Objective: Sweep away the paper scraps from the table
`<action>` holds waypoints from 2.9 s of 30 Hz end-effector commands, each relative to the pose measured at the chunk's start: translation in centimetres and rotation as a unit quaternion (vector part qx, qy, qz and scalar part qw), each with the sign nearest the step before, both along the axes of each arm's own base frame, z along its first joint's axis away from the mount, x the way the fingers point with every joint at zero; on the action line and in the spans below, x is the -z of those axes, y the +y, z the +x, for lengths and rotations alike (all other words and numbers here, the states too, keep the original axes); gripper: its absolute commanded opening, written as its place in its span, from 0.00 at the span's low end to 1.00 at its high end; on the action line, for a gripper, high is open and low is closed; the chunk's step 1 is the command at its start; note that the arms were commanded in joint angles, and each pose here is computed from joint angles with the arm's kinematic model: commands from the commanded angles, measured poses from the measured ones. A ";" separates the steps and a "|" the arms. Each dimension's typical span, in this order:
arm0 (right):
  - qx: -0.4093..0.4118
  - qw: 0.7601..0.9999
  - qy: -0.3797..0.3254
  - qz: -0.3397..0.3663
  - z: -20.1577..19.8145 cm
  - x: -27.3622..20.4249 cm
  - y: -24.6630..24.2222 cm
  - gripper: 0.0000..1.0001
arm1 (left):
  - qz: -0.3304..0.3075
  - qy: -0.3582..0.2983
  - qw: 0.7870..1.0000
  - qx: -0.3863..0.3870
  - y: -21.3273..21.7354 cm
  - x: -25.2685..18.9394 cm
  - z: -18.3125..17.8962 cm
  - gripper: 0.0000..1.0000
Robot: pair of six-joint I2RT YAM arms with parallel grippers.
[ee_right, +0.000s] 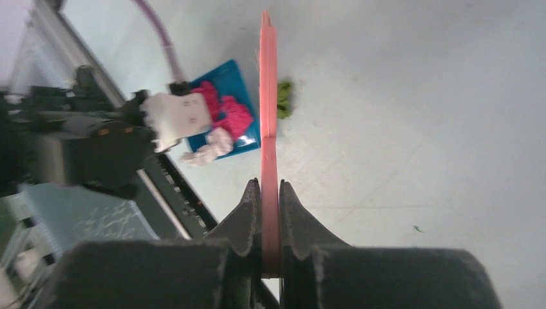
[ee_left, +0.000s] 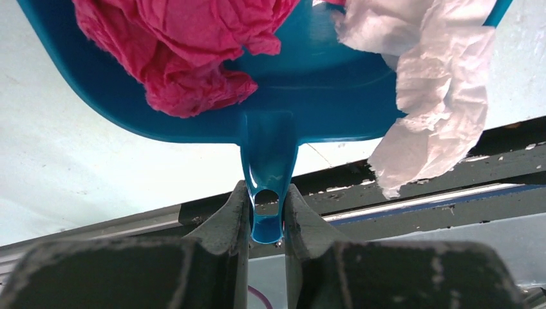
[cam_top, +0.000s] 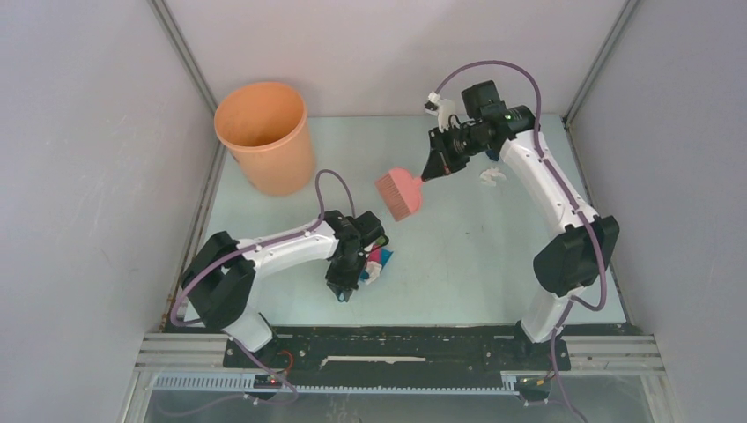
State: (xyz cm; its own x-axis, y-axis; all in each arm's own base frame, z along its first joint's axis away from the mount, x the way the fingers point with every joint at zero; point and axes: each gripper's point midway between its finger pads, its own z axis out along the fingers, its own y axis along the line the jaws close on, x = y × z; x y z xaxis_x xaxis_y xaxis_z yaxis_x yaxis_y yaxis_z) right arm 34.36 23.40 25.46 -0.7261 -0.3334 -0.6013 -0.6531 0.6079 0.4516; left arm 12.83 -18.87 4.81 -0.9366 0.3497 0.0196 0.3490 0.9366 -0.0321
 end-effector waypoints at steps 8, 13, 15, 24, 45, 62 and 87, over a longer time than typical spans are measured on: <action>-0.006 0.982 -0.102 -0.158 2.7 5.9 0.9 0.00 | 0.021 0.005 1.000 0.004 0.9 -0.3 -0.9 0.00; -0.074 0.982 -0.070 -0.159 -0.3 8.8 4.6 0.00 | 0.025 0.024 0.999 0.007 0.6 1.4 -1.1 0.00; -0.119 0.982 -0.042 -0.143 -2.8 9.3 6.2 0.00 | 0.028 0.029 0.999 0.011 0.3 2.1 -0.9 0.00; -0.141 0.988 0.026 -0.051 -7.4 3.9 5.3 0.00 | 0.032 0.016 0.999 0.019 -1.0 2.3 0.9 0.00; 0.122 0.990 -0.042 -0.059 -2.6 5.1 -11.7 0.00 | -0.018 -0.122 0.992 0.015 -4.0 -2.0 6.7 0.00; 0.113 0.993 -0.001 -0.033 -4.0 10.5 -12.4 0.00 | -0.042 -0.154 0.987 -0.033 -2.5 -9.2 10.2 0.00; 0.100 0.995 -0.001 -0.023 -4.7 10.0 -12.1 0.00 | -0.107 -0.219 0.958 -0.148 4.1 -20.9 17.1 0.00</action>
